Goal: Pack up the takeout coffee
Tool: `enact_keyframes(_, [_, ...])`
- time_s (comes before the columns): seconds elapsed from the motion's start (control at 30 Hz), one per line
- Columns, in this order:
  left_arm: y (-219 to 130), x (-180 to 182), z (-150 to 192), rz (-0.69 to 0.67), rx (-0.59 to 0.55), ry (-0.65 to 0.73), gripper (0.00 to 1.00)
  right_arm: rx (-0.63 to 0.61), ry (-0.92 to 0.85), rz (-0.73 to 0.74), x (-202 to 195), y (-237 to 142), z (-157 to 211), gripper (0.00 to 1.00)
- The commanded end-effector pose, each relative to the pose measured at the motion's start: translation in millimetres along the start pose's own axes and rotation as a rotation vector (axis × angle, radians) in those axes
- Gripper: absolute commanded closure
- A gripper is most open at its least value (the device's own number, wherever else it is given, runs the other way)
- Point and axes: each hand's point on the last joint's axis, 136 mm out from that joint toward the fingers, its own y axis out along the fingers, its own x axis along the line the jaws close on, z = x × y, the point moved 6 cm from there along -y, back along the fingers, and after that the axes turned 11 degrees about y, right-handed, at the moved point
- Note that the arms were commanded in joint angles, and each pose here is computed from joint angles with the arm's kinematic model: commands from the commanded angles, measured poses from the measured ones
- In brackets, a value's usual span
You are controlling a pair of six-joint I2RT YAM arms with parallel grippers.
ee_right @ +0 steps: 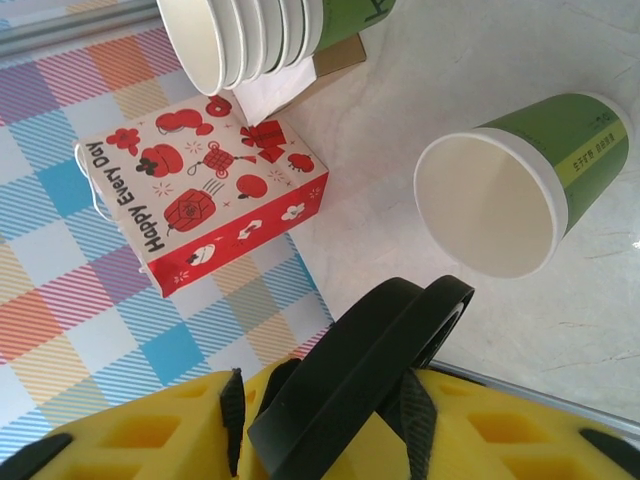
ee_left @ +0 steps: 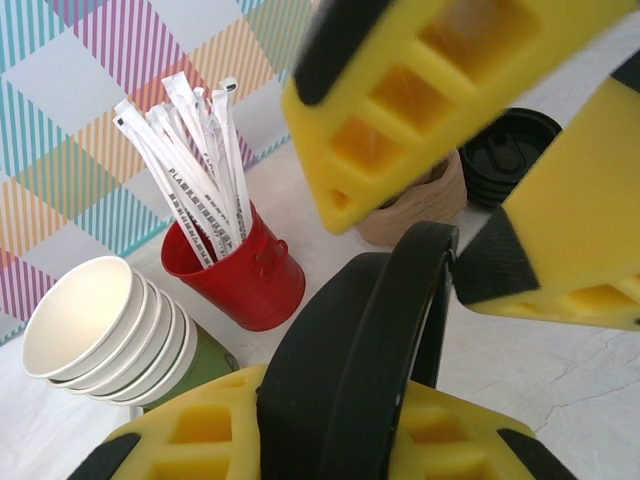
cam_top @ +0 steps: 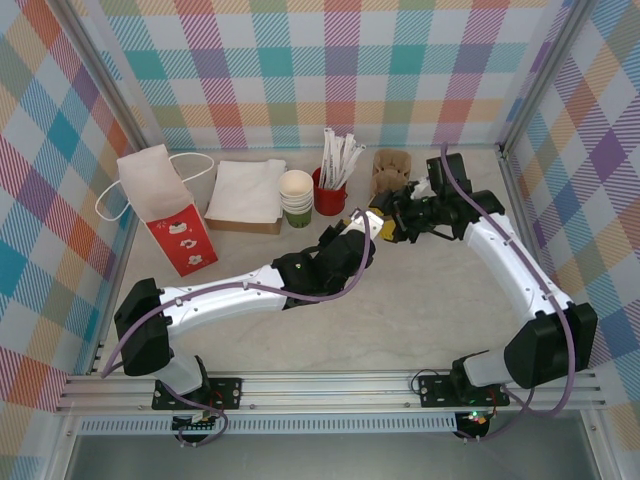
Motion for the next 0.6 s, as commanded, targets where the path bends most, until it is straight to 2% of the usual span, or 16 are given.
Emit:
enact_keyframes(0.0, [-2.5, -1.7, -9.3, 0.005, -0.037, -0.033, 0.91, 0.048, 0.001, -0.012, 0.1, 7.6, 2.2, 0.62])
enact_keyframes(0.33, [-8.2, 1.3, -13.2, 0.031, -0.057, -0.070, 0.83, 0.082, 0.005, -0.011, -4.5, 12.4, 3.9, 0.79])
enact_keyframes(0.47, [-10.6, 1.1, -14.1, 0.053, -0.067, -0.084, 0.80, 0.086, 0.016, -0.021, -7.7, 13.3, 4.1, 0.82])
enact_keyframes(0.57, [-10.8, -0.9, -14.2, 0.070, -0.074, -0.082, 0.82, 0.085, 0.023, -0.028, -8.3, 13.5, 4.4, 0.78])
